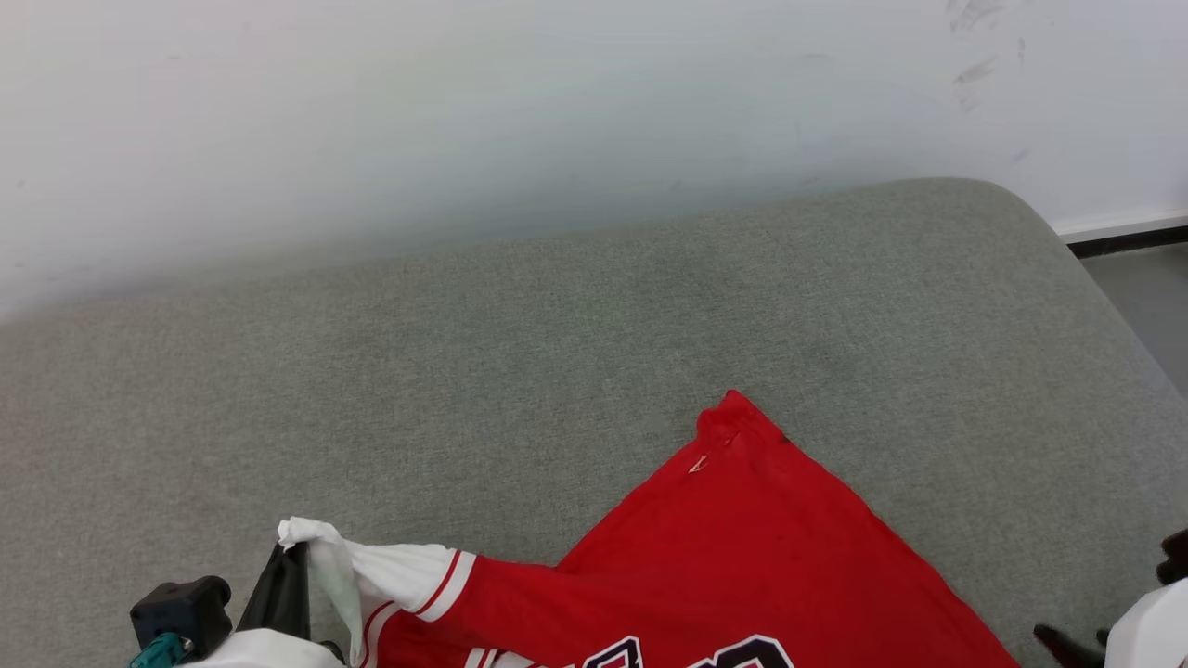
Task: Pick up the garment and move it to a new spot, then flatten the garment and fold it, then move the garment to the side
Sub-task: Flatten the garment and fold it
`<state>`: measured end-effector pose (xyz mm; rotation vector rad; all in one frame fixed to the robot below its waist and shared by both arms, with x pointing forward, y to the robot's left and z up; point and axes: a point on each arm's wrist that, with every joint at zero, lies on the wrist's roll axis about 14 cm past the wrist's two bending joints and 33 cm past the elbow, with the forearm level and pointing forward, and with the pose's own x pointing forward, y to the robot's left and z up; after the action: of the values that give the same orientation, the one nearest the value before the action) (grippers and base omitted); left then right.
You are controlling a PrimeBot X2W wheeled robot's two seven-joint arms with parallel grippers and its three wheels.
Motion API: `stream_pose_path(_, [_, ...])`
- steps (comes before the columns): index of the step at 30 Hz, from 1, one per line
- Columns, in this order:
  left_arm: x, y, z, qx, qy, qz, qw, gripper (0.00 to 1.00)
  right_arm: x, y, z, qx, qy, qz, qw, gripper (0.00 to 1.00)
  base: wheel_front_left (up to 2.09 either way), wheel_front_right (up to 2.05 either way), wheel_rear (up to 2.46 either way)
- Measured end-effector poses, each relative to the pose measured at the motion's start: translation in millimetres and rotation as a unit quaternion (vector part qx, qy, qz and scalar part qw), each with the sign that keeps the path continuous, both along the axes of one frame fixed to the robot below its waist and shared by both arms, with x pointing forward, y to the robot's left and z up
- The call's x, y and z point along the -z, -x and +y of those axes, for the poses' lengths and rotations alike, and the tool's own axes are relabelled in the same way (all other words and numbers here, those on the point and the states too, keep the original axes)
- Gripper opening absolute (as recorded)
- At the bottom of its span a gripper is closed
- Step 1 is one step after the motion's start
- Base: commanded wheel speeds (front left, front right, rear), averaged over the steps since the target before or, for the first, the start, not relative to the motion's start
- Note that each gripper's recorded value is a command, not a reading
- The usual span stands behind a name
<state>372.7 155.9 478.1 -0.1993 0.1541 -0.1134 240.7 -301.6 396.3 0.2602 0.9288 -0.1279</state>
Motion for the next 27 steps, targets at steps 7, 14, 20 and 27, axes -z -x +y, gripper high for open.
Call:
stream_pose_path(7, [-1.4,-5.7,-4.3,0.005,0.000,0.001,1.000,0.00,-58.4,-78.8,-6.9,0.027,0.033,-0.211,0.977,1.00,0.00,0.00,0.00])
stream_pose_path(14, [-4.2,-21.9,-9.9,0.011,0.003,-0.005,1.000,0.00,-66.9,-140.5,23.1,-0.023,-0.005,-0.217,0.976,1.00,0.00,0.00,0.00])
stream_pose_path(20, [-3.2,-37.4,-13.1,0.014,0.009,-0.010,1.000,0.00,-53.1,-180.3,53.3,-0.115,-0.012,-0.098,0.989,1.00,0.00,0.00,0.00])
stream_pose_path(27, [3.1,-52.4,-8.9,0.006,0.013,-0.013,1.000,0.00,-31.1,-217.2,104.1,-0.206,-0.010,-0.005,0.978,1.00,0.00,0.00,0.00])
